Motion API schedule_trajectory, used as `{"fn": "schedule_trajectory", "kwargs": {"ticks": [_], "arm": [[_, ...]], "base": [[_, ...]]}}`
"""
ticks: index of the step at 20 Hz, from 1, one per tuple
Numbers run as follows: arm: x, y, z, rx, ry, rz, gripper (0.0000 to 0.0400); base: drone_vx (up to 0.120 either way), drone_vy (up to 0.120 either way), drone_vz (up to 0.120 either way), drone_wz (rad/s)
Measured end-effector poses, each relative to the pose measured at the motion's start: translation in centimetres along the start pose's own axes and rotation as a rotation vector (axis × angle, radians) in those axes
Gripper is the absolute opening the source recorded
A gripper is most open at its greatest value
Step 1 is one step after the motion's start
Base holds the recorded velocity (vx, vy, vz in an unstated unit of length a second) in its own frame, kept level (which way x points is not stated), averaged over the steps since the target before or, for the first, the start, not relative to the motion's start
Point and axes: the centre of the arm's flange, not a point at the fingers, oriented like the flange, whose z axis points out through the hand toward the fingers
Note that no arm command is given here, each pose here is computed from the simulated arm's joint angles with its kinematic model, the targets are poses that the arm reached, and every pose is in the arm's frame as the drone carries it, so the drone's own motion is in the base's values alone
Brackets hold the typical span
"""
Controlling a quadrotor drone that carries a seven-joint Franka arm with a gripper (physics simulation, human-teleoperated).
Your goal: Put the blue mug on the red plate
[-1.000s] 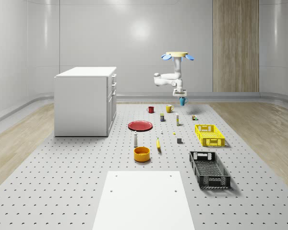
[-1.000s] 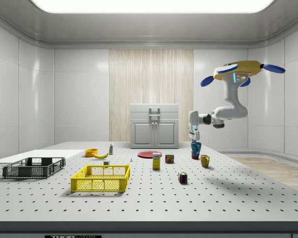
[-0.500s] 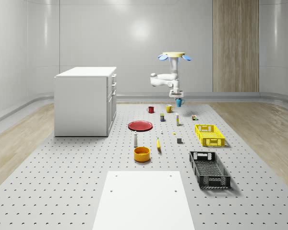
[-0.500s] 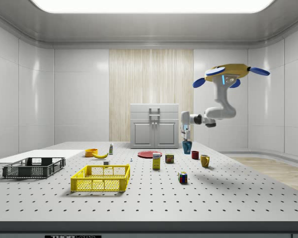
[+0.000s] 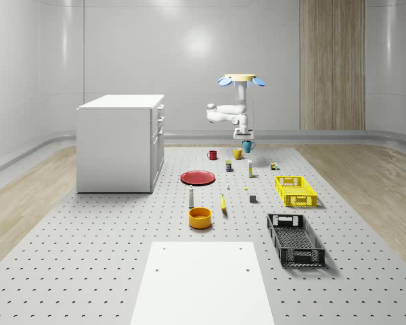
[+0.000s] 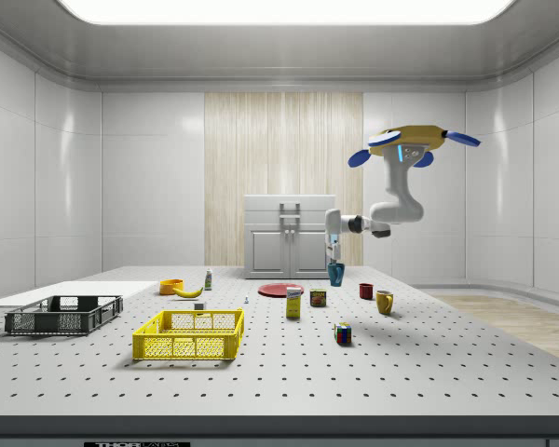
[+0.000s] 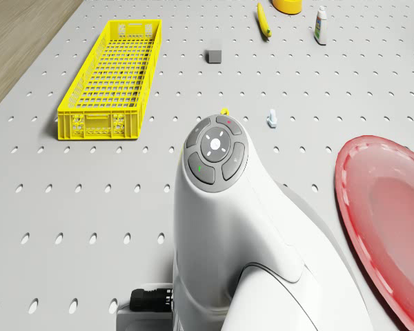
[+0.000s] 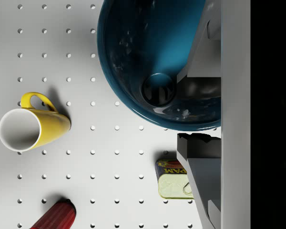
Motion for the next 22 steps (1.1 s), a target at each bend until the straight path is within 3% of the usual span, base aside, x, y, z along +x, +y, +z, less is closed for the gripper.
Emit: {"fn": "schedule_trajectory", "kwargs": {"ticks": [22], "arm": [[0.0, 0.0, 0.0, 0.0, 0.0, 0.0, 0.01]], "base": [[0.12, -0.12, 0.0, 0.0]]}}
